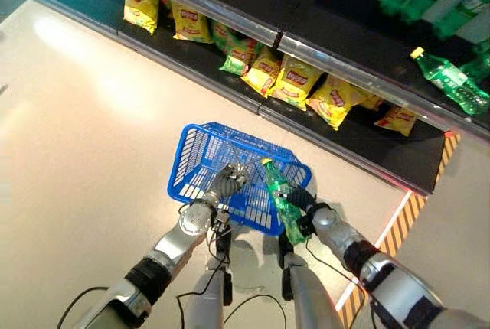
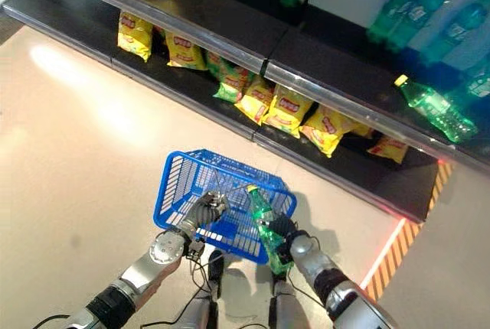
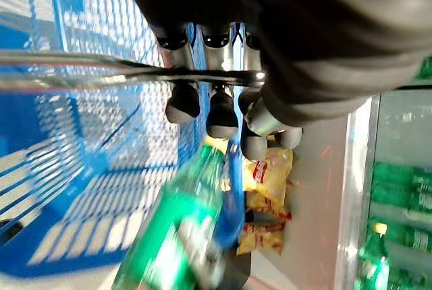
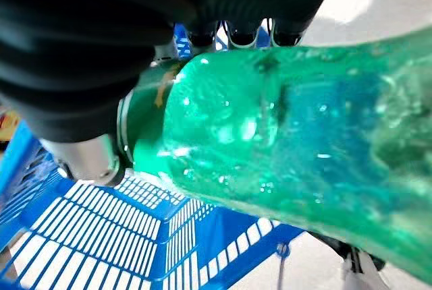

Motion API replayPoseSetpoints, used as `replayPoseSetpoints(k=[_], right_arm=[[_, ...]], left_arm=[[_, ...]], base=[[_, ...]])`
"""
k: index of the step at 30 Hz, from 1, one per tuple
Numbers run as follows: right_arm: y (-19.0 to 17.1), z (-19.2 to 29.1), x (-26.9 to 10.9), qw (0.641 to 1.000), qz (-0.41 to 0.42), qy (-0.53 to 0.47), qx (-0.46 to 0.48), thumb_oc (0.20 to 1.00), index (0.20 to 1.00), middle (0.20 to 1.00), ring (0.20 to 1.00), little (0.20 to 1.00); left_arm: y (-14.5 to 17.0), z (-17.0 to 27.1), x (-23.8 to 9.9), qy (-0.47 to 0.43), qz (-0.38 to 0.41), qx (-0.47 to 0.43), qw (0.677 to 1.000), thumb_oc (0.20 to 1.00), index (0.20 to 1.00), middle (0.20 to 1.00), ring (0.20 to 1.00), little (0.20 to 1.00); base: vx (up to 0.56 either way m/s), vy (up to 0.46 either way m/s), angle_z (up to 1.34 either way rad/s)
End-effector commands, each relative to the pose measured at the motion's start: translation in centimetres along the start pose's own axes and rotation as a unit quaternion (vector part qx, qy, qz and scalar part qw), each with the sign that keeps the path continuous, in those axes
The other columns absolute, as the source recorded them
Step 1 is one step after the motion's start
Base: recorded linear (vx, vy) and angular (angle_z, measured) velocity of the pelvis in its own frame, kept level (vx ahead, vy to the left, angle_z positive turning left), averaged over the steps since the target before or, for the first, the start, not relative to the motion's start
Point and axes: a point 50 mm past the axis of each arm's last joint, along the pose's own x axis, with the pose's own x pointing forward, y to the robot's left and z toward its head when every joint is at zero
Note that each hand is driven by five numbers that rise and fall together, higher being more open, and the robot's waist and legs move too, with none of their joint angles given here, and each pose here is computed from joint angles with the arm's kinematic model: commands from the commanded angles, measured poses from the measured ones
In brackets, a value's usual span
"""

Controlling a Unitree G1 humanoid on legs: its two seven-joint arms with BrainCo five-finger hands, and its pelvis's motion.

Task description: Pick up the snacks into the basket

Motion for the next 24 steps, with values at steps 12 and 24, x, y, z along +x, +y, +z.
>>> replayPoseSetpoints(k=[12, 24], right_arm=[[-1.4, 3.9, 1.3, 0.997, -0.048, -0.01, 0.067, 0.2, 0.2, 0.2, 0.2, 0.2], [-1.7, 6.4, 1.5, 0.996, -0.058, -0.032, 0.056, 0.2, 0.2, 0.2, 0.2, 0.2]], left_arm=[[-7.6, 12.3, 0.1, -0.252, -0.196, -0.096, 0.943, 0.2, 0.2, 0.2, 0.2, 0.2], [-10.0, 13.9, -0.9, -0.259, -0.265, -0.18, 0.911, 0.2, 0.2, 0.2, 0.2, 0.2]], base=[[-0.01, -0.049, 0.21], [0.0, -0.018, 0.08]])
